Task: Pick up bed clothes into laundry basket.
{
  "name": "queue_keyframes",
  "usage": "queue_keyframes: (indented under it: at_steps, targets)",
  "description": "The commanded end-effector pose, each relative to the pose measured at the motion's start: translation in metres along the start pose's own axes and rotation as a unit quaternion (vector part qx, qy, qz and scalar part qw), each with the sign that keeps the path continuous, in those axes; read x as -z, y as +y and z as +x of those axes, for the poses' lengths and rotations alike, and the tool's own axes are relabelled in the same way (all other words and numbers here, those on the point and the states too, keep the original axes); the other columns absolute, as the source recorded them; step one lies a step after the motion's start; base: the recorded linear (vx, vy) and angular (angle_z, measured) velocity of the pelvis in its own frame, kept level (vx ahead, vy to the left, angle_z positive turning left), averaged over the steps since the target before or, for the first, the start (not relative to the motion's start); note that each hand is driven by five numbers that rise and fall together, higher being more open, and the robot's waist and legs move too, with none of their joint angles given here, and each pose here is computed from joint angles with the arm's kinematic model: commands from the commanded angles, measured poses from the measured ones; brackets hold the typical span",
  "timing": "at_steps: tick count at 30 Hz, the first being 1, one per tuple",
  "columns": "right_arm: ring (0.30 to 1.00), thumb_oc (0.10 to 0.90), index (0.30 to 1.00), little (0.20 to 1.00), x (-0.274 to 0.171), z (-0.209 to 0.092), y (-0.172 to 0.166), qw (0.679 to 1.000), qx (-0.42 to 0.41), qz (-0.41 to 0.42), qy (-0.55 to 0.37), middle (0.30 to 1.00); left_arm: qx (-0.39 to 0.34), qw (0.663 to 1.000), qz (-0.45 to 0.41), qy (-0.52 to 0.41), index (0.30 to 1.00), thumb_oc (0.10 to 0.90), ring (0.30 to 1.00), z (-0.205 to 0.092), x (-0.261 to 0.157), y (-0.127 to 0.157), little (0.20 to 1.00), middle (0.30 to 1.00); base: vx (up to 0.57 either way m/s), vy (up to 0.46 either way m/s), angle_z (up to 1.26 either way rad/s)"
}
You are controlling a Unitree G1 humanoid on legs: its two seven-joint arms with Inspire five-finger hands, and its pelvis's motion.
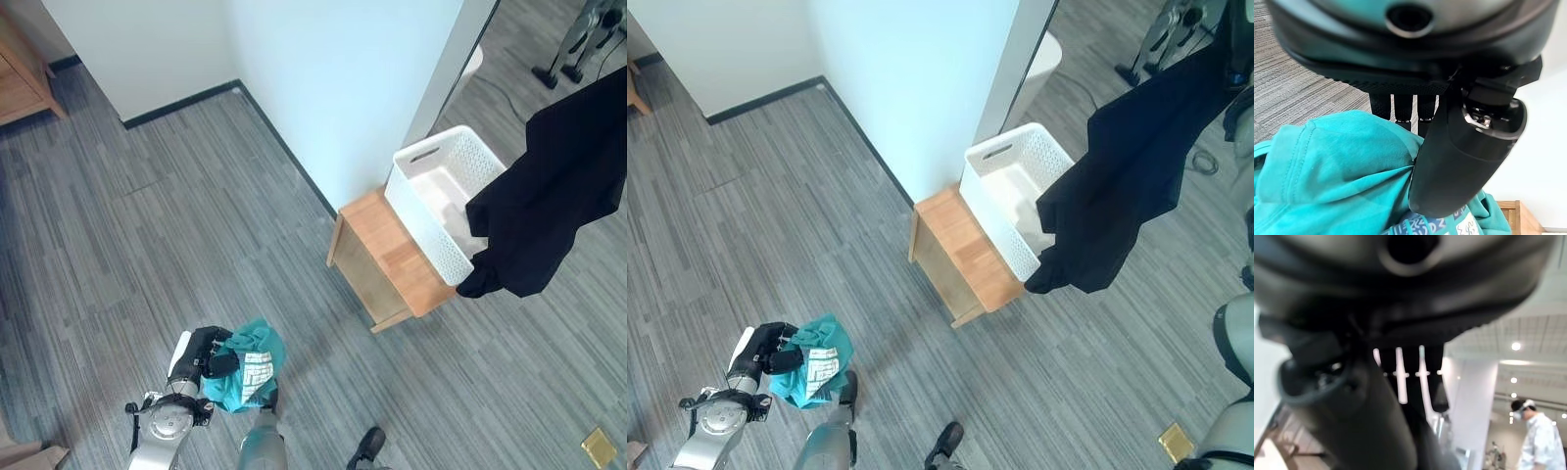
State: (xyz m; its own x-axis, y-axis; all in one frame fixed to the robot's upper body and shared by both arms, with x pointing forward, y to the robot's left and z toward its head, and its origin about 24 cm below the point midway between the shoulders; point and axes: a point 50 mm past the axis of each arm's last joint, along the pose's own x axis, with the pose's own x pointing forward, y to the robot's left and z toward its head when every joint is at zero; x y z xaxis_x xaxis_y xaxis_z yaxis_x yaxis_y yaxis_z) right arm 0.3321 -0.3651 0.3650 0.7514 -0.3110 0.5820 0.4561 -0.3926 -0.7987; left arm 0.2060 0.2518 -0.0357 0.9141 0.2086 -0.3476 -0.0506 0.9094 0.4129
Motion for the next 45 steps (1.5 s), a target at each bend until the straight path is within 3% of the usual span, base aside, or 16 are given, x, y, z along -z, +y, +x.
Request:
queue_keyframes:
  at_steps: [1,9,20,21,22,28,34,40,45]
  targets:
    - [0.3,0.4,0.3,0.3,0.027,0.014,-0.071,0.99,0.127,0.016,0.063,0.3,-0.007,0.993,0.001,-0.115,0.3,0.4,0.3,0.01,-0.044,0.006,0.3,0.3,0.0,0.0,0.0]
    - [0.3,0.4,0.3,0.3,0.033,0.012,-0.056,0.99,0.106,0.037,0.083,0.3,-0.007,0.992,0.003,-0.128,0.3,0.4,0.3,0.014,-0.051,0.005,0.3,0.3,-0.01,0.008,0.04]
    - [0.3,0.4,0.3,0.3,0.021,0.003,-0.006,0.987,0.038,0.119,0.099,0.3,0.011,0.988,-0.002,-0.154,0.3,0.4,0.3,0.02,-0.067,-0.007,0.3,0.3,0.03,0.009,0.11]
    - [0.531,0.554,0.531,0.531,0.02,0.001,0.003,0.985,0.023,0.141,0.102,0.531,0.014,0.987,-0.002,-0.158,0.3,0.4,0.3,0.02,-0.069,-0.008,0.3,0.3,-0.04,0.015,0.11]
    - [0.9,0.8,0.9,0.9,0.024,-0.006,0.022,0.976,-0.02,0.18,0.122,0.9,0.021,0.987,0.0,-0.162,0.3,0.4,0.3,0.021,-0.071,-0.009,0.3,0.3,-0.02,-0.003,0.05]
    - [0.9,0.8,0.9,0.9,0.024,-0.022,0.06,0.961,-0.092,0.214,0.148,0.9,0.034,0.986,0.013,-0.162,0.3,0.4,0.3,0.021,-0.071,-0.008,0.3,0.3,-0.01,0.0,0.06]
    - [0.9,0.8,0.9,0.9,0.015,-0.022,0.064,0.956,-0.098,0.239,0.141,0.9,0.032,0.988,0.015,-0.151,0.3,0.4,0.3,0.02,-0.065,-0.007,0.3,0.3,-0.02,0.031,-0.05]
    - [0.9,0.8,0.9,0.9,0.004,-0.013,0.045,0.955,-0.046,0.27,0.114,0.9,0.018,0.992,0.015,-0.127,0.3,0.4,0.3,0.019,-0.055,-0.001,0.3,0.3,-0.03,0.027,-0.07]
    - [0.9,0.8,0.9,0.9,-0.008,-0.021,0.011,0.958,0.063,0.279,0.024,0.9,-0.04,0.994,0.014,-0.104,0.3,0.4,0.3,0.016,-0.044,0.016,0.3,0.3,0.06,-0.001,-0.04]
